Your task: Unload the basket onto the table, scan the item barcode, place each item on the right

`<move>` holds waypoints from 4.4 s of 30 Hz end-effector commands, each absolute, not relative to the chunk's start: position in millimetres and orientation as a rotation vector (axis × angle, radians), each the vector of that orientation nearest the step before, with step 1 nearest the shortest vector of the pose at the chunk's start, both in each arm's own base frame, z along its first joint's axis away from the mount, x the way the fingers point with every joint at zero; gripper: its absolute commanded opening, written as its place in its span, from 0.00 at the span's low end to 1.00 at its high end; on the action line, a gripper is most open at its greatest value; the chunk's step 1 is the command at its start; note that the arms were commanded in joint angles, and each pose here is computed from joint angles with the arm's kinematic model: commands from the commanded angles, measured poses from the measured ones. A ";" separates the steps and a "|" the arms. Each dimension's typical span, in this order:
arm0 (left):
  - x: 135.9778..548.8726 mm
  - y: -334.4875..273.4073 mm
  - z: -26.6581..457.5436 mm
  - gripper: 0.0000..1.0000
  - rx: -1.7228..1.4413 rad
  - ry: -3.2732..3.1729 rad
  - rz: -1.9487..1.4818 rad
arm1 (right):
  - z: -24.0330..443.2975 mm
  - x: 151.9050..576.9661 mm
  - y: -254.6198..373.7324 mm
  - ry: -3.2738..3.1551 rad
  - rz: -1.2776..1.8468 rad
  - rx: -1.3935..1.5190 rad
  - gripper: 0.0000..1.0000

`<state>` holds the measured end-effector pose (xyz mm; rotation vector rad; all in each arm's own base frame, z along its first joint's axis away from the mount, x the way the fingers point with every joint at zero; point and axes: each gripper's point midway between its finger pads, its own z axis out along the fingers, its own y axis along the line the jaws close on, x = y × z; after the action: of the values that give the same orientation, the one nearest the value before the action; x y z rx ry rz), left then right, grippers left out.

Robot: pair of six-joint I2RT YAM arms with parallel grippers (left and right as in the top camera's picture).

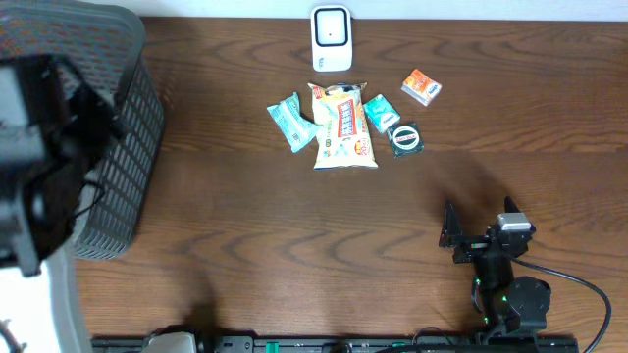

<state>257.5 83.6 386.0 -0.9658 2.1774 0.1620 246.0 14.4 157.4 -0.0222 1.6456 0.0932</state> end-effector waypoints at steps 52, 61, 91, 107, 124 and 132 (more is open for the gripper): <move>245.6 80.1 381.1 0.98 -1.012 2.205 0.115 | 157.1 245.7 15.6 1.644 0.091 -0.032 0.99; 245.5 80.1 381.0 0.98 -1.013 2.205 0.115 | 157.1 245.7 15.6 1.644 0.091 -0.032 0.99; 245.5 80.1 381.0 0.98 -1.013 2.205 0.114 | 335.2 181.8 40.1 0.886 0.811 0.120 0.99; 245.5 80.1 381.0 0.98 -1.013 2.205 0.115 | 464.3 218.8 77.7 0.974 0.487 -0.279 0.99; 245.6 80.1 381.1 0.98 -1.013 2.205 0.115 | 355.6 410.2 120.3 1.920 0.445 -0.512 0.99; 245.5 80.1 381.0 0.98 -1.013 2.205 0.115 | 285.8 420.8 136.3 2.133 0.544 -0.530 0.99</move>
<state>246.3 78.4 379.4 -0.9972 2.2168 0.1145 420.6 130.5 294.4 -0.4900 2.1068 0.5365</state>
